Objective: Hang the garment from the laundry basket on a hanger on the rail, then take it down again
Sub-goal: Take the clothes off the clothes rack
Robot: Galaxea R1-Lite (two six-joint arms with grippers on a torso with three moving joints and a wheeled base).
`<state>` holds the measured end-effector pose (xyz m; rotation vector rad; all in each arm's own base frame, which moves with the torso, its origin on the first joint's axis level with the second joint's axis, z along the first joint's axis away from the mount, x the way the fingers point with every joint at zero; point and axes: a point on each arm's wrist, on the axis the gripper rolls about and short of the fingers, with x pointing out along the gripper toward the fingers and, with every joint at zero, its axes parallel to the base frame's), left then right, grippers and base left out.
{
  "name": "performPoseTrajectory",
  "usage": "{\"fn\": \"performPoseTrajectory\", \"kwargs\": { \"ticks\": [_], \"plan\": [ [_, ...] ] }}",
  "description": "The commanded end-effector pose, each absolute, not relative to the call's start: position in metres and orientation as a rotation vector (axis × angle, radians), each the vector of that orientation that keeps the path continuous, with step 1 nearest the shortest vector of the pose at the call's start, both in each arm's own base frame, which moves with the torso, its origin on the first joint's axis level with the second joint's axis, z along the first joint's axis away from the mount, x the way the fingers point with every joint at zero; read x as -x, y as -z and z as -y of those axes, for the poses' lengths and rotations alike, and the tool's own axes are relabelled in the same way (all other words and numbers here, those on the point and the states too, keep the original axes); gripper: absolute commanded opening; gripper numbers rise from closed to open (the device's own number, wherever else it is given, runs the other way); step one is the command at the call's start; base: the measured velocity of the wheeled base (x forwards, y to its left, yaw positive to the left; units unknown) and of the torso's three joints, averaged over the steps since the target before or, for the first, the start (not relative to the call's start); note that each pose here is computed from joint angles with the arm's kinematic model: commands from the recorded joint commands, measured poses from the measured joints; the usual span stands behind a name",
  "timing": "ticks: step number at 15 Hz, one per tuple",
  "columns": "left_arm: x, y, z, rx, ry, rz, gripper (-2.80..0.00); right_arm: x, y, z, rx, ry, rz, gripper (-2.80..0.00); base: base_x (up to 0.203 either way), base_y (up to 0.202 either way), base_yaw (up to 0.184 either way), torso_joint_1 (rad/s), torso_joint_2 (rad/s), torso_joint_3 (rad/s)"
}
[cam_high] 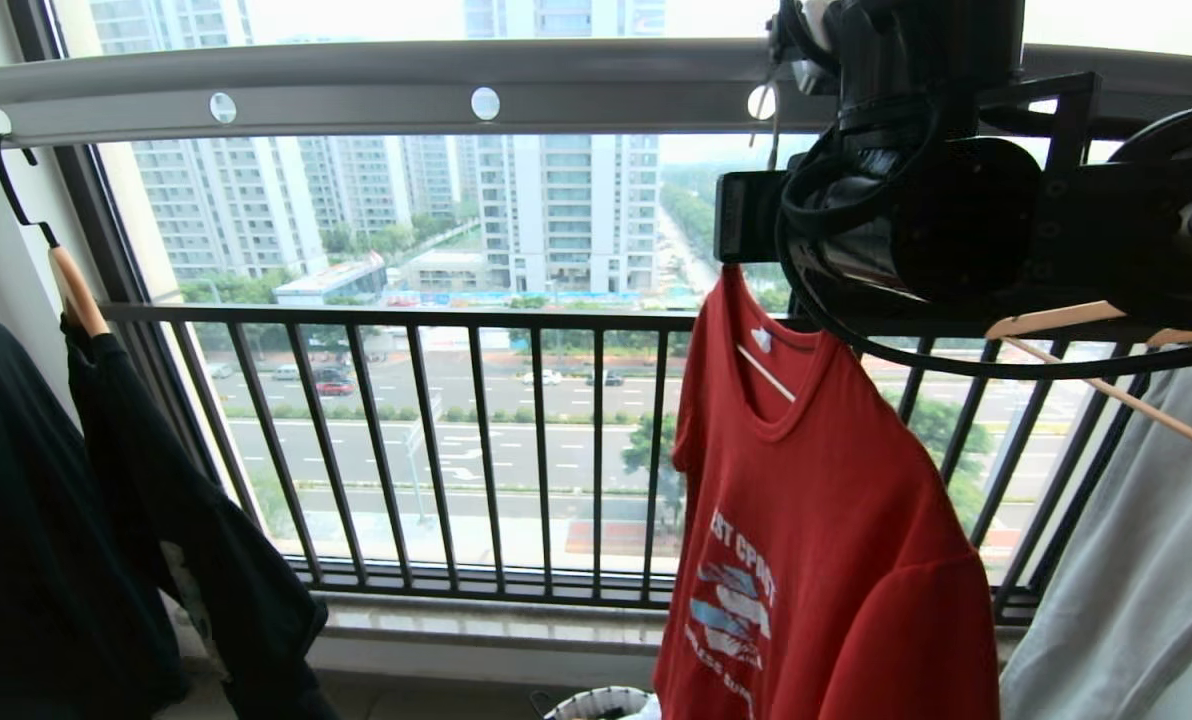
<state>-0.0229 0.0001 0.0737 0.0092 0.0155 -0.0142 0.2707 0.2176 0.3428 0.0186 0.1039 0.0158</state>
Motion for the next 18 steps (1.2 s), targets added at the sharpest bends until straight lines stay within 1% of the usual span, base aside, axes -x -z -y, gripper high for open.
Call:
{"fn": "performPoseTrajectory", "kwargs": {
  "ticks": [1, 7, 11, 13, 16, 18],
  "plan": [
    [0.023, -0.074, 0.000, -0.009, 0.014, -0.017, -2.80, -0.264, -0.347, -0.216, -0.028, -0.016, -0.093, -2.80, 0.000, 0.000, 0.000, 0.000, 0.00, 0.000],
    [0.023, -0.074, 0.000, -0.009, 0.014, -0.017, -2.80, -0.266, -0.336, -0.221, -0.020, -0.017, -0.103, -2.80, 0.000, 0.000, 0.000, 0.000, 0.00, 0.000],
    [0.023, -0.074, 0.000, -0.009, 0.014, -0.017, -2.80, -0.261, -0.345, -0.217, -0.041, -0.021, -0.074, -2.80, 0.000, 0.000, 0.000, 0.000, 0.00, 0.000],
    [0.023, -0.074, 0.000, -0.009, 0.014, -0.017, -2.80, -0.250, -0.356, -0.209, -0.064, -0.029, -0.050, -2.80, 0.000, 0.000, 0.000, 0.000, 0.00, 0.000],
    [0.023, -0.074, 0.000, -0.009, 0.014, -0.017, -2.80, -0.217, -0.374, -0.195, -0.098, -0.079, -0.016, -2.80, 0.000, 0.000, 0.000, 0.000, 0.00, 0.000],
    [0.023, -0.074, 0.000, -0.009, 0.014, -0.017, -2.80, -0.187, -0.371, -0.192, -0.084, -0.158, -0.031, -2.80, 0.000, 0.000, 0.000, 0.000, 0.00, 0.000]
  ]
}}
